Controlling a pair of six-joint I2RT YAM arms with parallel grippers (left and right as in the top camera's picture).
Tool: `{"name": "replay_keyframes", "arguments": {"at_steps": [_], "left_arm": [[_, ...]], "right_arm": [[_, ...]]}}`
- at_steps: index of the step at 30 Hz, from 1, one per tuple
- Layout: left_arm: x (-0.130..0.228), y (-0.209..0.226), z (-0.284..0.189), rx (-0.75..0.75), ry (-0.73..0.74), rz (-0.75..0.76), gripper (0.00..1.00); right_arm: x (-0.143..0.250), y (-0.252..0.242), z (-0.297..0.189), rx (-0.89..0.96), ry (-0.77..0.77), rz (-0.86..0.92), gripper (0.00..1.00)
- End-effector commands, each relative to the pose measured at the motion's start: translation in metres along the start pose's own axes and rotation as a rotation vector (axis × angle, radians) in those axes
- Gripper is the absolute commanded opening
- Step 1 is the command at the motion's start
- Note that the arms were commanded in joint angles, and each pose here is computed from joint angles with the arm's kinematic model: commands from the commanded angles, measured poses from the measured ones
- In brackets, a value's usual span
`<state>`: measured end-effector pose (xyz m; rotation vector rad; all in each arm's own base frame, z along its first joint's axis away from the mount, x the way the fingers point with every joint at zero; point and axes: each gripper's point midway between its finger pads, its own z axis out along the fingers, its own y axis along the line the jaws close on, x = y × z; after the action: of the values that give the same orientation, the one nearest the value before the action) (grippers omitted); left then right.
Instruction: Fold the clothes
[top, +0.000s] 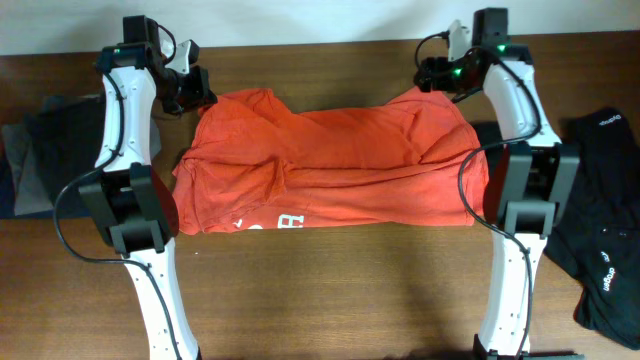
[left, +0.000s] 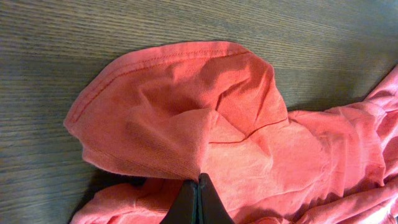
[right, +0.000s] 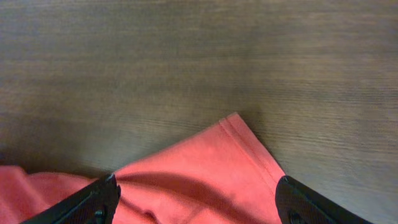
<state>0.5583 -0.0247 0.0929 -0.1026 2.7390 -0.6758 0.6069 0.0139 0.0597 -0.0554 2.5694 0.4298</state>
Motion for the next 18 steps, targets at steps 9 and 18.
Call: {"name": "replay_keyframes", "arguments": {"at_steps": [9,18], "left_arm": [[-0.001,0.001,-0.011,-0.022,-0.010,-0.010,0.00],[-0.001,0.001,-0.011,-0.022,-0.009,-0.010,0.00]], "right_arm": [[-0.002,-0.006,0.041,0.013,-0.038,-0.002,0.85],[0.015,-0.009,0.068,0.059,-0.004,-0.013,0.70]]}}
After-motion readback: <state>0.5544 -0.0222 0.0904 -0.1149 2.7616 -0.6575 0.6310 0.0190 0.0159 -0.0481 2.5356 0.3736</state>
